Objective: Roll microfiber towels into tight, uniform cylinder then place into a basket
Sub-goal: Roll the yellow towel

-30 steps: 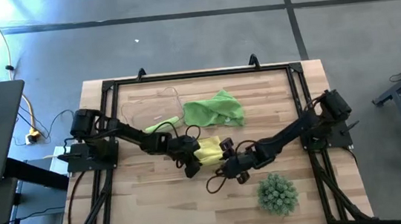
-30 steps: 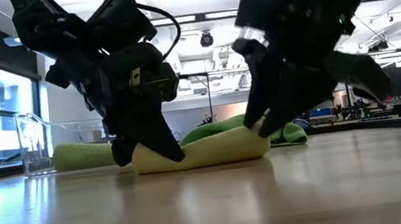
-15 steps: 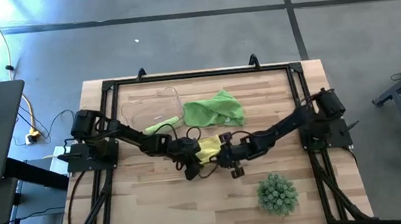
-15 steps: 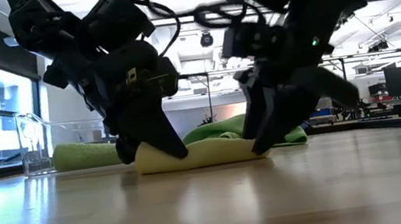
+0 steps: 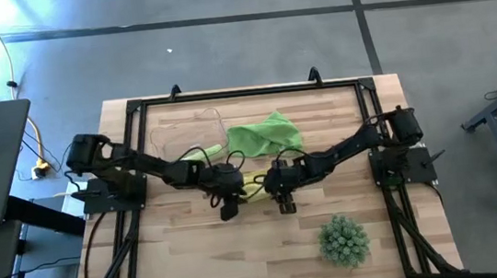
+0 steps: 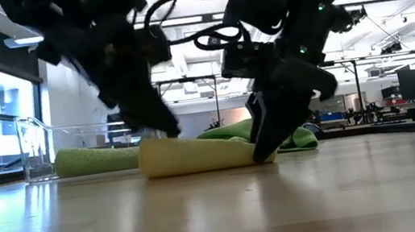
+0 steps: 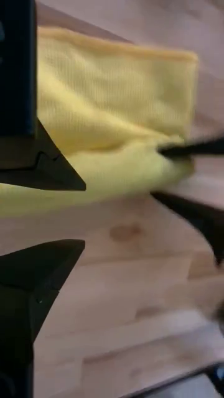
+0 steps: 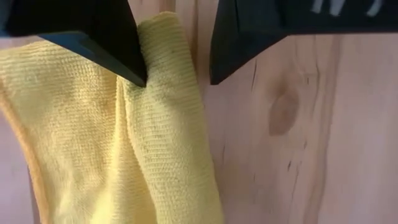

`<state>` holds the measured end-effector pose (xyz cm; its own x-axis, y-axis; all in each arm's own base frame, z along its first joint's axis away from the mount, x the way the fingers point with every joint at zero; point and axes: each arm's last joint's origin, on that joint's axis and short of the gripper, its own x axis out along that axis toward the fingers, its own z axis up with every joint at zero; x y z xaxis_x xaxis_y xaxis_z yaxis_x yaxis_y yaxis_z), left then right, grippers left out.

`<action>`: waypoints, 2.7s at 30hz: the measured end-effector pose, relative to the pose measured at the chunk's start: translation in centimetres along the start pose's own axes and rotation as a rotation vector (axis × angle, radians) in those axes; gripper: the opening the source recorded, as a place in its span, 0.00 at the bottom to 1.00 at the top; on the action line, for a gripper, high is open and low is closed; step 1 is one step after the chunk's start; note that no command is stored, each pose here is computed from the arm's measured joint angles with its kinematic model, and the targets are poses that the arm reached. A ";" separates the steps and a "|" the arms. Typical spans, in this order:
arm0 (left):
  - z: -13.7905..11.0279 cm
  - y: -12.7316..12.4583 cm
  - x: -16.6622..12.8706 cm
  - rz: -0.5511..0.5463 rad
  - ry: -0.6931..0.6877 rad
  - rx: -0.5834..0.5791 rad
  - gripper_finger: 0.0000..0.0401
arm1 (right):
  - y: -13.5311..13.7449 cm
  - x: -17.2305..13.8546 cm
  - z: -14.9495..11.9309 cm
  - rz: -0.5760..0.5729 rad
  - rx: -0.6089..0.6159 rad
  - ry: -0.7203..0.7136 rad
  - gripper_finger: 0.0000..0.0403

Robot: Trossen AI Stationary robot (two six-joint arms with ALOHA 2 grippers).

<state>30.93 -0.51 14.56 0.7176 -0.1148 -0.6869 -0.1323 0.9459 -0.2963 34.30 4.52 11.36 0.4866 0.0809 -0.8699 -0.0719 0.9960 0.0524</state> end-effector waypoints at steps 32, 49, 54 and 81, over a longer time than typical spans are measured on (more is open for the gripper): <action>-3.3 -1.5 3.0 0.242 0.070 0.047 0.44 | -2.9 -1.2 1.2 0.149 0.199 0.018 0.39; -2.4 1.6 2.9 0.078 0.136 -0.184 0.36 | 7.1 -5.3 1.4 -0.330 -0.477 -0.094 0.39; -2.3 1.8 2.9 0.080 0.130 -0.188 0.36 | 7.6 -4.0 1.0 -0.350 -0.423 -0.114 0.39; -1.7 1.5 1.7 0.095 0.095 -0.100 0.36 | 1.0 0.2 0.6 -0.201 -0.091 0.036 0.38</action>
<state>30.85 0.20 11.82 0.6313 -0.0592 -0.7733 -0.2671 0.9195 -0.2885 34.87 5.58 11.53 0.4674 -0.1220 -0.8756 -0.0560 0.9844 -0.1671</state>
